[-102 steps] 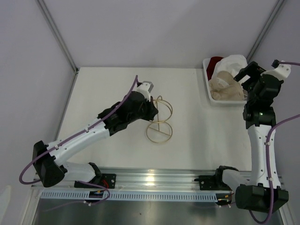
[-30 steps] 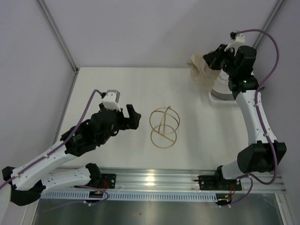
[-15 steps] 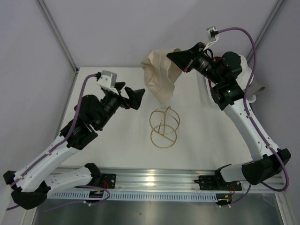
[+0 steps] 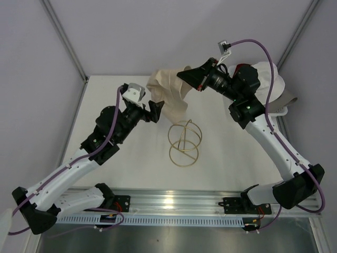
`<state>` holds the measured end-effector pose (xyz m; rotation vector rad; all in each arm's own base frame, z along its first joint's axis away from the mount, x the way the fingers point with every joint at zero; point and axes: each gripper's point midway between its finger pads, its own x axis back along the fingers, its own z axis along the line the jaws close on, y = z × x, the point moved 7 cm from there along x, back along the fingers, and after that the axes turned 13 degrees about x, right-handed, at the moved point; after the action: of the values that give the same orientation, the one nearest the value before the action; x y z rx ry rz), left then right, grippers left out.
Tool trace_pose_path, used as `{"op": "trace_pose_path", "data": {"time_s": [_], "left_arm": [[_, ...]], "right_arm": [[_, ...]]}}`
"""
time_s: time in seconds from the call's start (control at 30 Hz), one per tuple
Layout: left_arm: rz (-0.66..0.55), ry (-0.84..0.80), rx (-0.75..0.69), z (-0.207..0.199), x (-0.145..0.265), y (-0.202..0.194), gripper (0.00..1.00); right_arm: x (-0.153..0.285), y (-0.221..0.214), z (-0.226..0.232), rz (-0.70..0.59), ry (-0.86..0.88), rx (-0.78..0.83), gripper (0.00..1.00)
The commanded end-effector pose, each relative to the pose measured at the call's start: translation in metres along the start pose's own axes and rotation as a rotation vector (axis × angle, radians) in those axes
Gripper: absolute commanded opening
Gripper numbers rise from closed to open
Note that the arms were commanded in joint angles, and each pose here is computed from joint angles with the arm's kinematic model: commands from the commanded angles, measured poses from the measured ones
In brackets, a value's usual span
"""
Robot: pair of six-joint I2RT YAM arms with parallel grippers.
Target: Stack the hats
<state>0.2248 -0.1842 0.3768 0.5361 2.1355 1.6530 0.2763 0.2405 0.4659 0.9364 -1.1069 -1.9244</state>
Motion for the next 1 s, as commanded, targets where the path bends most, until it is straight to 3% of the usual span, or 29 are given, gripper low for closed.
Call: {"op": "trace_pose_path", "data": {"time_s": [0.0,0.3,0.4,0.47,0.5,0.6,0.73,0.93,0.97], "left_arm": [[-0.055,0.008,-0.023,0.005,-0.013,0.006,0.81],[-0.021,0.008,0.036,0.018,-0.044,-0.019,0.79],[0.004,0.017,0.061,0.018,-0.054,-0.028,0.72],[0.01,0.021,0.09,0.017,-0.06,-0.031,0.51],[0.012,0.018,0.097,0.016,-0.061,-0.033,0.31],[0.013,0.042,0.116,0.017,-0.064,-0.032,0.01],[-0.02,0.049,0.083,0.019,-0.049,-0.016,0.01],[-0.113,0.002,-0.06,0.015,-0.001,0.052,0.01],[-0.07,-0.009,-0.083,0.014,0.008,0.055,0.01]], "right_arm": [[0.004,0.012,0.021,-0.044,0.091,0.016,0.0],[0.009,0.01,0.022,-0.055,0.088,0.036,0.0],[0.009,0.01,0.023,-0.055,0.086,0.034,0.0],[0.011,0.008,0.022,-0.056,0.079,0.034,0.0],[0.012,0.008,0.023,-0.058,0.077,0.033,0.0],[0.014,0.006,0.021,-0.057,0.063,0.036,0.0],[0.019,0.007,0.02,-0.056,0.017,0.048,0.0],[0.024,0.004,0.01,-0.043,-0.087,0.08,0.0],[0.025,0.004,0.011,-0.041,-0.093,0.078,0.0]]}}
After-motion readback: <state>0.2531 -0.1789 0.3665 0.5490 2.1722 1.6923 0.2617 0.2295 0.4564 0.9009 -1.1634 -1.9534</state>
